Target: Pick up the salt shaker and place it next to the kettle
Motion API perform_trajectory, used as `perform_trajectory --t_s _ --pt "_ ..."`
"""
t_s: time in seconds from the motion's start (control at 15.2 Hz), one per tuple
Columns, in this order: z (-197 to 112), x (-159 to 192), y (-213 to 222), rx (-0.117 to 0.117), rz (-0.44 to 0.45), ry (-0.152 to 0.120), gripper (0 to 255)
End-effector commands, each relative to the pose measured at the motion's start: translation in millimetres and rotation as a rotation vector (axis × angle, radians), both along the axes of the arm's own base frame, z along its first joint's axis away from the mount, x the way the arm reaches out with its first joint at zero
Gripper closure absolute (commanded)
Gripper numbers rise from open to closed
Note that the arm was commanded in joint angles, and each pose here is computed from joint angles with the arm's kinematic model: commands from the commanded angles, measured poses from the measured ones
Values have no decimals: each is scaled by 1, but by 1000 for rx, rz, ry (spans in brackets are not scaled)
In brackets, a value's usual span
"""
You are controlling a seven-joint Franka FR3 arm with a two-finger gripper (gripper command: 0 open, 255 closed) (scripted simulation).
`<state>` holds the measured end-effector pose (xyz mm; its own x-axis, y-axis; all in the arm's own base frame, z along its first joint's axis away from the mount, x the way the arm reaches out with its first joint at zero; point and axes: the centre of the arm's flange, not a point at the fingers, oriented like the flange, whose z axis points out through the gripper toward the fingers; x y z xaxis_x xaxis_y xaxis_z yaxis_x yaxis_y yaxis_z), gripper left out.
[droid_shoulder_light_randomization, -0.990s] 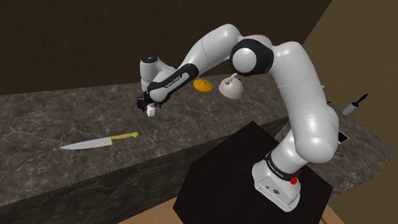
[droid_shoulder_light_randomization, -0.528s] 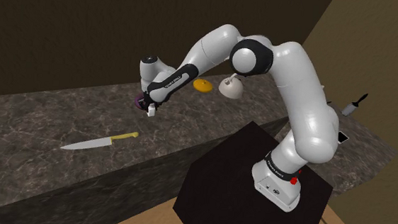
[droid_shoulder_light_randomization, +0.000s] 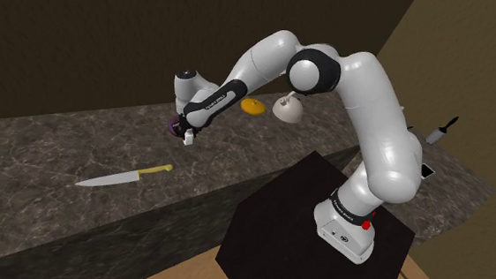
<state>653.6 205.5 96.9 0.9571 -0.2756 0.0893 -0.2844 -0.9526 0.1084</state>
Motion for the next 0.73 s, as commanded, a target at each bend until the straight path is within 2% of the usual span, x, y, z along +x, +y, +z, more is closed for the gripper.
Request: perform_trajectory --t_s 0.0,0.66 --pt "5 0 0 -1 0 1 255" --pt "58 0 0 -1 0 1 255"
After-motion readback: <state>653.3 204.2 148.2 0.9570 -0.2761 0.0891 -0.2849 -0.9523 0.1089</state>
